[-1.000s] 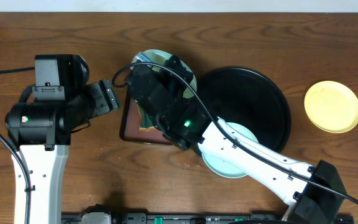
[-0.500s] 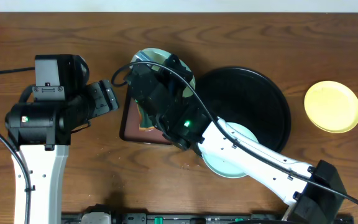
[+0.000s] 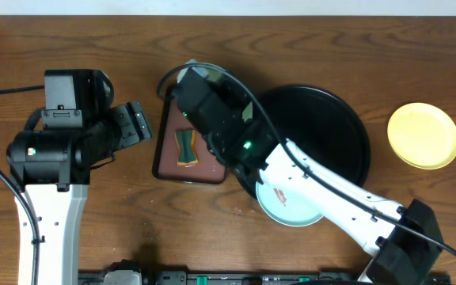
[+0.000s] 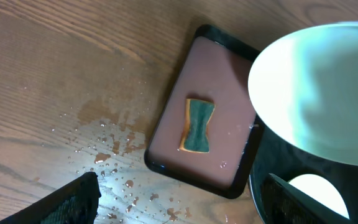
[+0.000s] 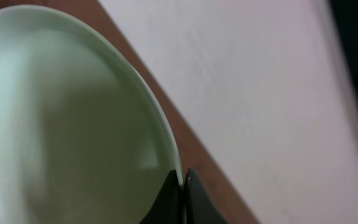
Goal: Clean dirty plates on tray and stack at the side
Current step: 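Reach the left gripper to the sponge on the small tray and grasp it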
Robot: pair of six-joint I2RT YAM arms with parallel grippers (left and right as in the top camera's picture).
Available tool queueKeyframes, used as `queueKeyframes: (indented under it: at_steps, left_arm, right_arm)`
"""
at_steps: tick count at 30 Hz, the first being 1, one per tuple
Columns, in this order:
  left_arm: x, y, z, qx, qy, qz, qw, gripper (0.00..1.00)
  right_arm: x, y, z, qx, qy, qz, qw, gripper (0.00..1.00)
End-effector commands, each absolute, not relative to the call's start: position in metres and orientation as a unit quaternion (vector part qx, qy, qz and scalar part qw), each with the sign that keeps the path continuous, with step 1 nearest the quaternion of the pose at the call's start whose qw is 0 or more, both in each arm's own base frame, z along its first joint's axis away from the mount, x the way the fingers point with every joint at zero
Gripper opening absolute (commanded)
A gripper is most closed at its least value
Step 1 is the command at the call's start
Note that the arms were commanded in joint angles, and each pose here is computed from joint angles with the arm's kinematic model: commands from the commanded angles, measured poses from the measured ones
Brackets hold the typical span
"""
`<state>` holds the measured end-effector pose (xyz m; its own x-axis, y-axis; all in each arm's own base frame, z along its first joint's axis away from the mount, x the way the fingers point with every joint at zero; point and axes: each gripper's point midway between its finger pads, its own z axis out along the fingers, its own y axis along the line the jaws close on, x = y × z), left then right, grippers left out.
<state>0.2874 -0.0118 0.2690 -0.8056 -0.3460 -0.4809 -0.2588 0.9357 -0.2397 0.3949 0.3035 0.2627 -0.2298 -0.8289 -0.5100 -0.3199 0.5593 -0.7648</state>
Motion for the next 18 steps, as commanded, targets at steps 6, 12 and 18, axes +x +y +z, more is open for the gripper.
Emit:
queueKeyframes:
  at_steps: [6, 12, 18]
  left_arm:
    - [0.292, -0.014, 0.275, -0.172, 0.939, -0.100, 0.282, 0.84]
    - [0.297, -0.023, 0.244, -0.213, 0.943, -0.110, 0.231, 0.83]
    - [0.314, -0.062, 0.162, -0.174, 0.968, -0.102, 0.151, 0.65]
  right_arm:
    - [0.422, 0.273, 0.241, -0.250, 0.830, -0.138, 0.479, 0.01]
    - [0.427, 0.256, 0.232, -0.234, 0.846, -0.135, 0.460, 0.01]
    - [0.429, 0.251, 0.231, -0.220, 0.851, -0.133, 0.457, 0.01]
